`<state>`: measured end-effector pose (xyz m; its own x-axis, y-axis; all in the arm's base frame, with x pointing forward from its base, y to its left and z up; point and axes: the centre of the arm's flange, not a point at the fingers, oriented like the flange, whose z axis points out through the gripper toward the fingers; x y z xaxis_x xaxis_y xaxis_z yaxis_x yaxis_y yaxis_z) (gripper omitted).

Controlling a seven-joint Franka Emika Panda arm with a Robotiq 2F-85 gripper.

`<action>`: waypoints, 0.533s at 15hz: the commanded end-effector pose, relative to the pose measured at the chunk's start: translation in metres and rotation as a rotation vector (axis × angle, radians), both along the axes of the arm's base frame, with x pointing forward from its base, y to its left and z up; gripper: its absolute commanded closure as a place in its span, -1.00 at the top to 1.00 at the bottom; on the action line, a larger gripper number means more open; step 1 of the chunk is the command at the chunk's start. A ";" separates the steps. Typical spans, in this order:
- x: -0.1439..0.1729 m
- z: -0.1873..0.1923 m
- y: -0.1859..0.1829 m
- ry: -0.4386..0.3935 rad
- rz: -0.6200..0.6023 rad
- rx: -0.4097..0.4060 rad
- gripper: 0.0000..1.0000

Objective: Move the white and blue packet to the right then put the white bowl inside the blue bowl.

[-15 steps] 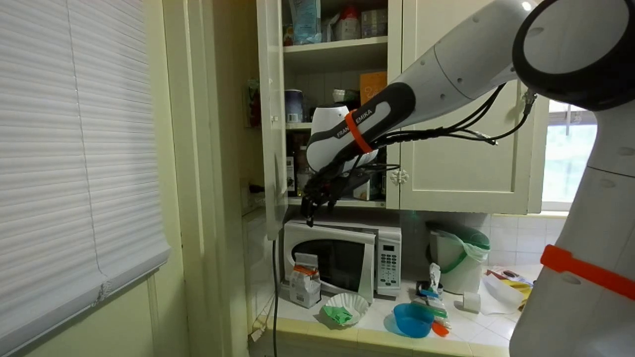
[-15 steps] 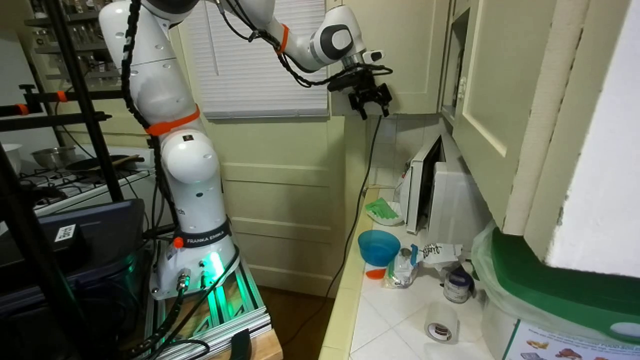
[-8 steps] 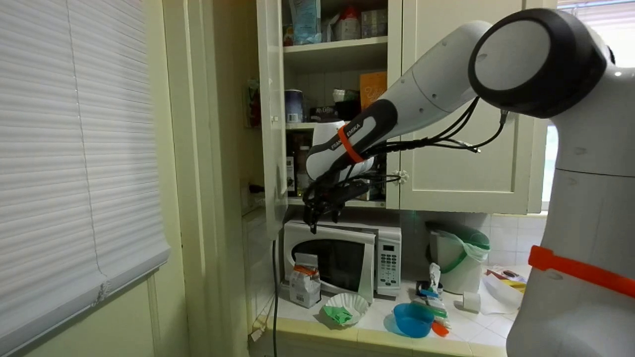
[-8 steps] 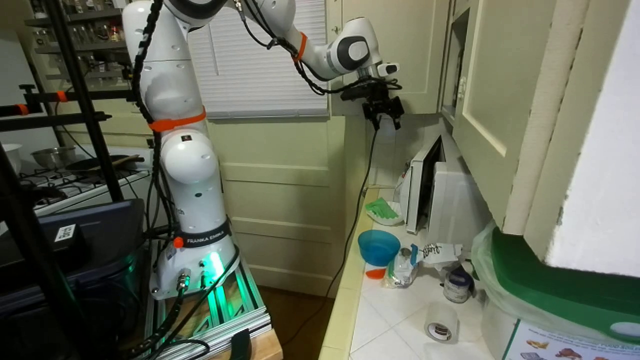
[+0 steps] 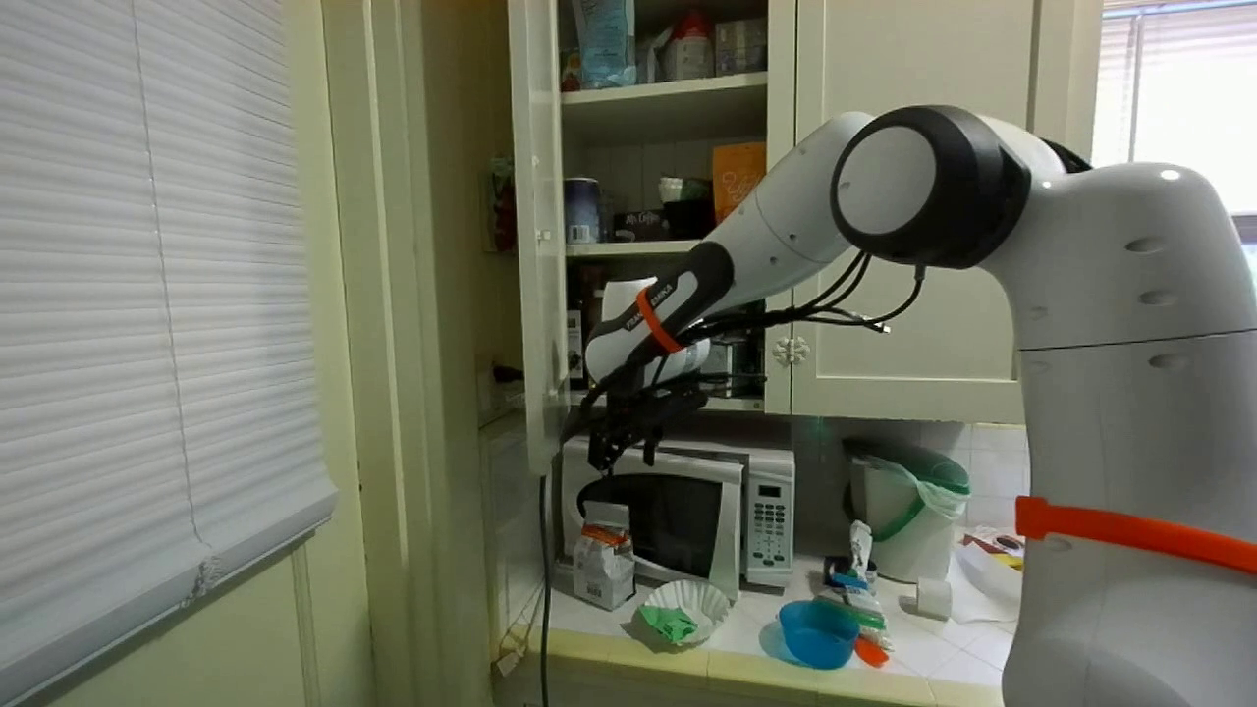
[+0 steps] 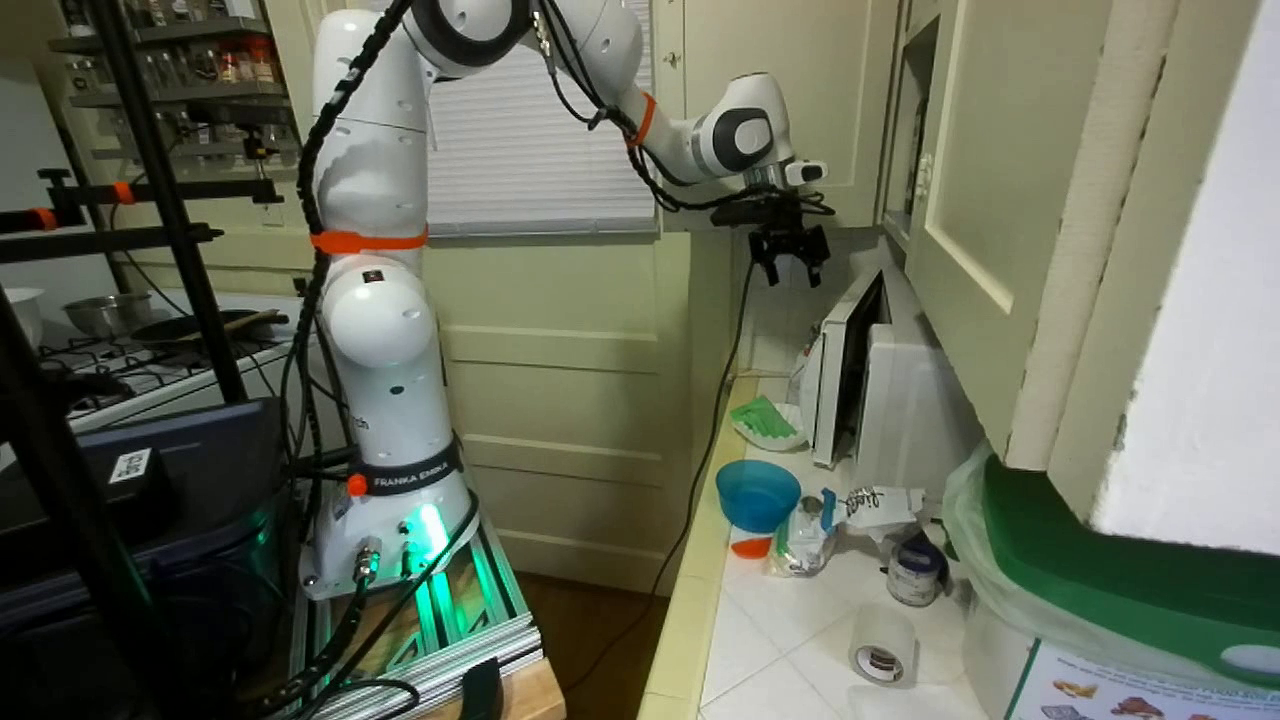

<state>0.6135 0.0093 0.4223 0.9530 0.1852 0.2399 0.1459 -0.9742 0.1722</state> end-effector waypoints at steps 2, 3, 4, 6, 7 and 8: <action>0.022 -0.019 -0.001 0.073 0.026 0.029 1.00; 0.023 -0.024 -0.001 0.080 0.029 0.030 1.00; 0.025 -0.029 0.000 0.087 0.037 0.029 1.00; 0.029 -0.039 0.001 0.088 0.049 0.022 1.00; 0.030 -0.044 0.001 0.078 0.051 0.018 1.00; 0.032 -0.049 0.001 0.076 0.057 0.019 1.00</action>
